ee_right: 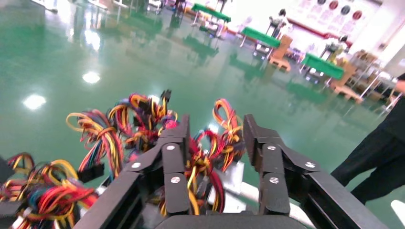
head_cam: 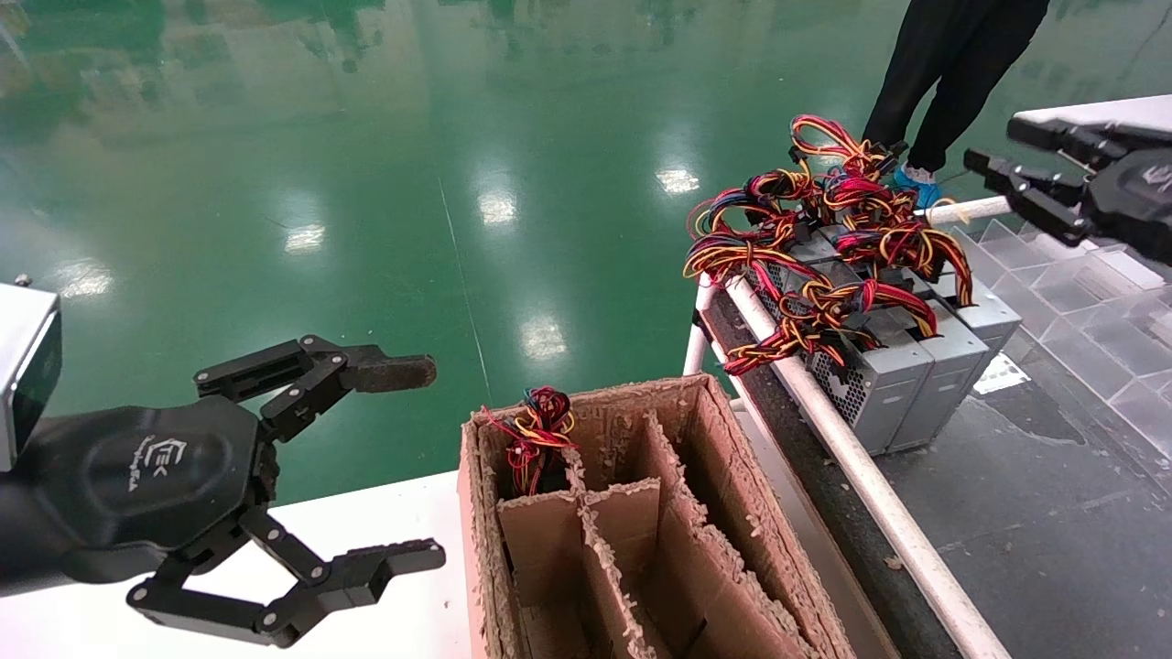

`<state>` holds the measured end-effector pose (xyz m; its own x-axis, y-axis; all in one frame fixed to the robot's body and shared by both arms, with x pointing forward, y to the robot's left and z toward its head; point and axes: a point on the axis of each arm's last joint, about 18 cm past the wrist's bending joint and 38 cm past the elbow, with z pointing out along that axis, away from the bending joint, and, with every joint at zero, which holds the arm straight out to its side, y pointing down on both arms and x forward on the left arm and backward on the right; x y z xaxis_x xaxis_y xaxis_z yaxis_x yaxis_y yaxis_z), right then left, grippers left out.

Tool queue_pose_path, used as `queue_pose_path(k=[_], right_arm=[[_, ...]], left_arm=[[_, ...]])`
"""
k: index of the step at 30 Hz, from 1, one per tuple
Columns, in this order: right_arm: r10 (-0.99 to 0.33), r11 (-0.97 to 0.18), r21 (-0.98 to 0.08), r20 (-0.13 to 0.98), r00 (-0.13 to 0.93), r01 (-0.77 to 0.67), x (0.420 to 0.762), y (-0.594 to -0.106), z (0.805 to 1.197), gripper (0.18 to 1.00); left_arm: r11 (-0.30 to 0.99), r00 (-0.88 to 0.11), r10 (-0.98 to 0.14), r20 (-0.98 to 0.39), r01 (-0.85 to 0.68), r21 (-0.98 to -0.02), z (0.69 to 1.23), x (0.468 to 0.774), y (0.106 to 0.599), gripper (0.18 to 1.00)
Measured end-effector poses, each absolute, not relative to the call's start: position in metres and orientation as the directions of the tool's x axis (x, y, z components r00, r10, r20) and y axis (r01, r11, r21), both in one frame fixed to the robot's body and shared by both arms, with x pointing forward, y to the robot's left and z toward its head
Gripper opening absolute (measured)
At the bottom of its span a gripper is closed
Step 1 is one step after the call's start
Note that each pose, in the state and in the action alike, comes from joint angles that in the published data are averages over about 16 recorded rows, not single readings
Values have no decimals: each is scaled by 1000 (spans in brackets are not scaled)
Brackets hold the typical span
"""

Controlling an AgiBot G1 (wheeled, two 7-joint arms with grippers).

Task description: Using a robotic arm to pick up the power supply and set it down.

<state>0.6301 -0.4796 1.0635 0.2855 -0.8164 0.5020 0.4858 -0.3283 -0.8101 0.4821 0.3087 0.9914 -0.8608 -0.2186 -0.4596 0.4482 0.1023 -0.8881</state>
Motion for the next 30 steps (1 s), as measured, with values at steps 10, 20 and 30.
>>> queue_pose_path(k=[10,20,30], right_arm=[[-793,-305,-788,521,315,535,619,-468,1070,597],[-733,-264,-781,544,409,566,602,-443,1067,808],[-648,-219,-785,561,515,579,581,-413,1058,949]], left_arm=[[102,-861,-219,-459,448,-888,991,482,309,1001],[102,-861,-219,-459,448,-888,991,482,309,1001],[102,-861,-219,-459,448,-888,991,482,309,1001]])
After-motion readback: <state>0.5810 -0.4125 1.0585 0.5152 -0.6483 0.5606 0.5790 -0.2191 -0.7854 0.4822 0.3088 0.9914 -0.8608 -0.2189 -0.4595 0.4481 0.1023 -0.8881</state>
